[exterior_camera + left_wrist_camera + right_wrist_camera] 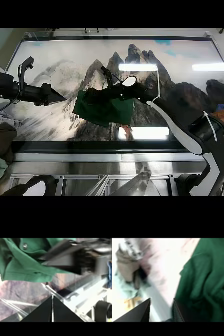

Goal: Fold the shirts.

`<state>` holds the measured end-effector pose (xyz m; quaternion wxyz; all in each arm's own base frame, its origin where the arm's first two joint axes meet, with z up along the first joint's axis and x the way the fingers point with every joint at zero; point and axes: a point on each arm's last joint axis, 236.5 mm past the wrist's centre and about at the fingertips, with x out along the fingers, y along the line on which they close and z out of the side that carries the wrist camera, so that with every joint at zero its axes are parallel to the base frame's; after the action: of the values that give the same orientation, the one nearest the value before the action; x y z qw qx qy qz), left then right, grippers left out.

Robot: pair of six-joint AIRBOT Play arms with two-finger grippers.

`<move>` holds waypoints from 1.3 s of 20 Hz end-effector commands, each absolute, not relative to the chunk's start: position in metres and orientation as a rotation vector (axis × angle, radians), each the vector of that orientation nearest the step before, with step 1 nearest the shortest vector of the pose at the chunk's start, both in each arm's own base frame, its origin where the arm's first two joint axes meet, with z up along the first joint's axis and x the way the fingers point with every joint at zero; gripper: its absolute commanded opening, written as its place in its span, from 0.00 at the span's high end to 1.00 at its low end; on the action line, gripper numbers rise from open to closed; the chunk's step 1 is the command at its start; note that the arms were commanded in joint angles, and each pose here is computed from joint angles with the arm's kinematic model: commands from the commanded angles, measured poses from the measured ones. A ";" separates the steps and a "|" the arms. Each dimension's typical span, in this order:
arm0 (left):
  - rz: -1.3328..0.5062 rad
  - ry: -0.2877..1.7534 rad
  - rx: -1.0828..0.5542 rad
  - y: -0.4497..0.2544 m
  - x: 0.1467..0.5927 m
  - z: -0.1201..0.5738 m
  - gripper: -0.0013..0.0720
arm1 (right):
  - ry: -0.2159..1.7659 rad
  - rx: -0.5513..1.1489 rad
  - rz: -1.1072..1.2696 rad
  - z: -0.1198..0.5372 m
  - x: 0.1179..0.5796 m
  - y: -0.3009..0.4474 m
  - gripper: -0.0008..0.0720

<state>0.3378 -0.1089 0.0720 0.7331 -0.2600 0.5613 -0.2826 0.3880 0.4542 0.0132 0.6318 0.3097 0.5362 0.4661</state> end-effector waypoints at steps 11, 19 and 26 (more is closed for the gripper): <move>-0.649 1.273 -0.574 -0.111 0.318 0.067 0.96 | 1.394 0.618 0.485 0.010 0.403 0.162 0.37; -0.659 1.285 -0.575 -0.113 0.314 0.068 0.96 | 1.419 0.882 0.406 -0.082 0.360 0.186 0.02; -0.657 1.282 -0.577 -0.112 0.316 0.068 0.96 | 1.382 1.077 0.604 -0.088 0.362 0.272 0.09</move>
<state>0.3152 -0.1126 0.0676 0.7134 -0.2597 0.5792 -0.2968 0.3561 0.2434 -0.0902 0.6180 0.4209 0.6229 0.2300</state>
